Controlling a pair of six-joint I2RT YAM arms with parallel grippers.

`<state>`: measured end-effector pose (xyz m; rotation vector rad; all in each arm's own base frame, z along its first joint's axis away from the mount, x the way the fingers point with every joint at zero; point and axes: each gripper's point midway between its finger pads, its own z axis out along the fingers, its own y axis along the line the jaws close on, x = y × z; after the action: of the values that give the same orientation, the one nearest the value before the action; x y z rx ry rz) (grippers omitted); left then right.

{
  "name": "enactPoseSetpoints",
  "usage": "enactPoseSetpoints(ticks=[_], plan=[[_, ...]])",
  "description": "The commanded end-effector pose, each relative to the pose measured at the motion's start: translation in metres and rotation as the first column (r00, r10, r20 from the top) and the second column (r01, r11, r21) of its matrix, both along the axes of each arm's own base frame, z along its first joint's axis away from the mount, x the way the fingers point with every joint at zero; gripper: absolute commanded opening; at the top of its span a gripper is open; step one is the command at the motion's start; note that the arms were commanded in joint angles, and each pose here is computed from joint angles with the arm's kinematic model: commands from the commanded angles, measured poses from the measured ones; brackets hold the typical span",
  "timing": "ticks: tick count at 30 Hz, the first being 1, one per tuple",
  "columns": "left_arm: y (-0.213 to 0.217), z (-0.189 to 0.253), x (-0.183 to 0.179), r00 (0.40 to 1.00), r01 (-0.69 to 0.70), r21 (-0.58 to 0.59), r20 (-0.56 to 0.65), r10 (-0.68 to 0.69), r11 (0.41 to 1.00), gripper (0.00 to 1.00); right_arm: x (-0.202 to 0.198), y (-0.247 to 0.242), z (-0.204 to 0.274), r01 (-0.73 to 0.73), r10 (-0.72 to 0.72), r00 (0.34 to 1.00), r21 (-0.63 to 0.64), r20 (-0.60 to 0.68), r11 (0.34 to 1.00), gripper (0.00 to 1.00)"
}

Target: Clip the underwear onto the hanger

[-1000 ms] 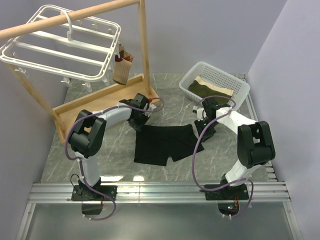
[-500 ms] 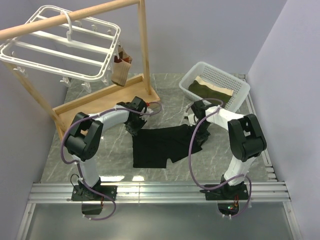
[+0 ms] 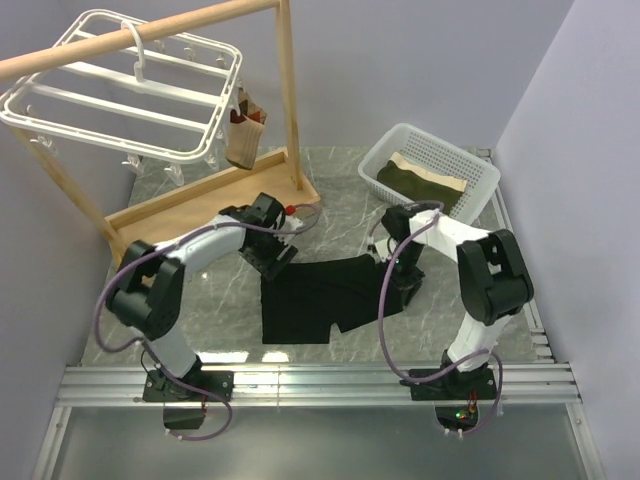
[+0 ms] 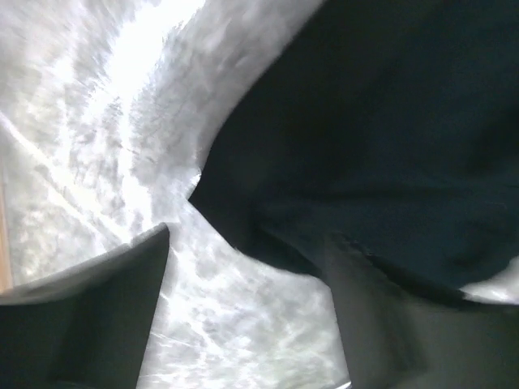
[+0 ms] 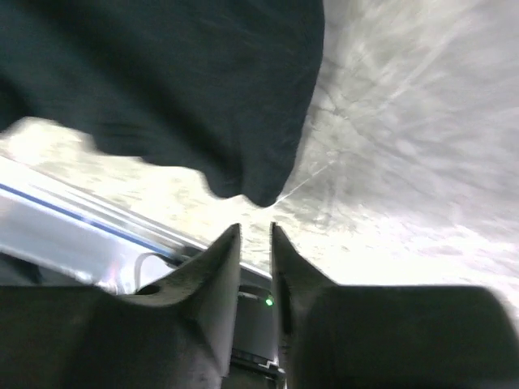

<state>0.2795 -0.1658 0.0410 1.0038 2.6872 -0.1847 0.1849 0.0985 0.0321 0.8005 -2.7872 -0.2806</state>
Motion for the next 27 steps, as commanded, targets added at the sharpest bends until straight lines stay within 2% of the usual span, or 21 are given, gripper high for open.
enactPoseSetpoints(ticks=[1,4,5,6,7,9,11,13,14,17,19,20,22,23,24,26,27], plan=[[-0.029,0.074,0.002,0.984,0.117,-0.211,0.157,-0.085,0.970,0.87,0.047,0.027,0.057,0.019,-0.060,0.967,0.164,0.246,0.986,0.31],[-0.040,0.128,-0.003,0.953,0.215,-0.300,0.273,-0.133,0.929,0.99,0.087,0.045,0.108,0.015,-0.140,0.878,0.268,0.457,0.963,0.41],[-0.046,0.142,-0.011,0.942,0.266,-0.340,0.292,-0.168,0.902,0.99,0.104,0.051,0.129,0.003,-0.171,0.830,0.303,0.531,0.953,0.44],[-0.048,0.157,-0.014,0.930,0.289,-0.361,0.326,-0.171,0.887,0.99,0.111,0.052,0.147,0.000,-0.201,0.789,0.327,0.580,0.945,0.50],[-0.048,0.179,-0.022,0.908,0.323,-0.386,0.383,-0.168,0.864,0.99,0.117,0.056,0.160,0.006,-0.235,0.759,0.355,0.608,0.935,0.62],[-0.051,0.200,-0.032,0.892,0.347,-0.436,0.426,-0.149,0.830,0.99,0.131,0.064,0.194,-0.023,-0.293,0.682,0.421,0.670,0.907,0.76],[-0.048,0.227,-0.047,0.872,0.357,-0.488,0.479,-0.097,0.797,0.99,0.142,0.072,0.220,-0.055,-0.336,0.624,0.468,0.706,0.882,0.79],[-0.047,0.251,-0.068,0.841,0.411,-0.538,0.535,-0.079,0.736,0.99,0.147,0.079,0.236,-0.064,-0.378,0.596,0.512,0.708,0.857,0.82],[-0.047,0.260,-0.075,0.834,0.421,-0.558,0.548,-0.064,0.715,0.99,0.155,0.081,0.252,-0.075,-0.406,0.558,0.532,0.723,0.843,0.84],[-0.033,0.295,-0.085,0.808,0.404,-0.645,0.584,0.078,0.648,0.99,0.168,0.092,0.279,-0.081,-0.471,0.528,0.594,0.707,0.800,0.91],[-0.015,0.318,-0.081,0.807,0.296,-0.729,0.536,0.247,0.617,0.99,0.171,0.102,0.292,-0.107,-0.490,0.535,0.631,0.688,0.769,0.94],[-0.008,0.325,-0.081,0.797,0.281,-0.741,0.534,0.281,0.610,0.99,0.171,0.110,0.311,-0.155,-0.498,0.534,0.658,0.683,0.737,0.95],[0.016,0.344,-0.080,0.752,0.237,-0.765,0.535,0.385,0.599,0.99,0.175,0.120,0.320,-0.182,-0.497,0.557,0.682,0.665,0.709,0.96],[0.022,0.350,-0.083,0.744,0.215,-0.787,0.516,0.425,0.579,0.99,0.175,0.125,0.336,-0.211,-0.505,0.547,0.694,0.667,0.688,0.97],[0.035,0.354,-0.082,0.711,0.186,-0.793,0.516,0.478,0.580,0.99,0.179,0.129,0.338,-0.213,-0.509,0.553,0.702,0.660,0.679,0.97],[0.049,0.367,-0.095,0.658,0.160,-0.833,0.490,0.572,0.530,0.99,0.181,0.135,0.354,-0.264,-0.514,0.535,0.711,0.670,0.652,0.98],[0.064,0.368,-0.092,0.607,0.106,-0.853,0.463,0.646,0.512,0.99,0.177,0.139,0.364,-0.295,-0.524,0.533,0.726,0.664,0.621,0.99]])
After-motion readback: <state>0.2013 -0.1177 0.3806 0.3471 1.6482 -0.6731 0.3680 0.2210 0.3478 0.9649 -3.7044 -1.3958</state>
